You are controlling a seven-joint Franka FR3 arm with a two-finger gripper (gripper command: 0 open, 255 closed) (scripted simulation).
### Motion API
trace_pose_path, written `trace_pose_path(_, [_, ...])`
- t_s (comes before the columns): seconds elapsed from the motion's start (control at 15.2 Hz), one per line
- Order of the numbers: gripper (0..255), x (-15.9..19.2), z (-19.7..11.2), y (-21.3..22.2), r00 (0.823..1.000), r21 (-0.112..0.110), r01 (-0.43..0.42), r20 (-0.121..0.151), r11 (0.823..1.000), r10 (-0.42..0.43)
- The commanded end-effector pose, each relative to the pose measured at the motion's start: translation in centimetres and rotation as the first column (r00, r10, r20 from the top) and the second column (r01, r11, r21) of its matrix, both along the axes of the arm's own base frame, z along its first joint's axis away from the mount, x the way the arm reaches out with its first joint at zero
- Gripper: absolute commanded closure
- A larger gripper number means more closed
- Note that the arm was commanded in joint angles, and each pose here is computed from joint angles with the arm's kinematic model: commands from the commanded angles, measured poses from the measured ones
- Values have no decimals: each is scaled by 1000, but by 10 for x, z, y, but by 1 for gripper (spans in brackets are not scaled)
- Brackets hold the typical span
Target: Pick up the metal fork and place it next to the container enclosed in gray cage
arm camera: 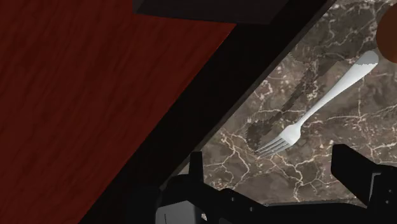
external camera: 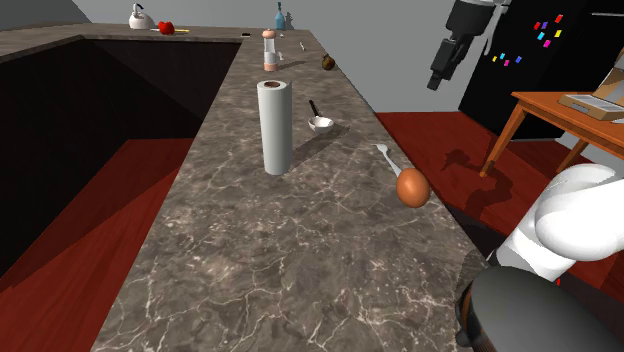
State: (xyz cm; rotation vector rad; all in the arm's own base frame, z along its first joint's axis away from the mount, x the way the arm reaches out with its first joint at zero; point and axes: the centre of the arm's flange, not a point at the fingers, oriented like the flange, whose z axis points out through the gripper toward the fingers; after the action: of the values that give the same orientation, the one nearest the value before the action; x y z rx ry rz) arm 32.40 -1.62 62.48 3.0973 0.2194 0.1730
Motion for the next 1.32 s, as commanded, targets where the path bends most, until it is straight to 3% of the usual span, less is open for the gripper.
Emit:
trace_pose_path(0.0, [0,0,0,0,1000,0,0,0,1000,0])
trace_pose_path(0.2, [0,8,-30,23,987,19,151,-56,988,-150])
trace_pose_path(0.4, [0,19,-61,45,949,29,300,-114,954,-295])
trace_pose_path(0.59, [0,31,-91,66,886,29,442,-172,897,-431])
trace_pose_path(0.86, [0,49,-132,93,767,17,614,-248,789,-592])
trace_pose_path(0.92, [0,51,-137,95,752,14,631,-256,775,-608])
trace_pose_path(1.25, [0,47,-163,98,752,14,631,-256,775,-608])
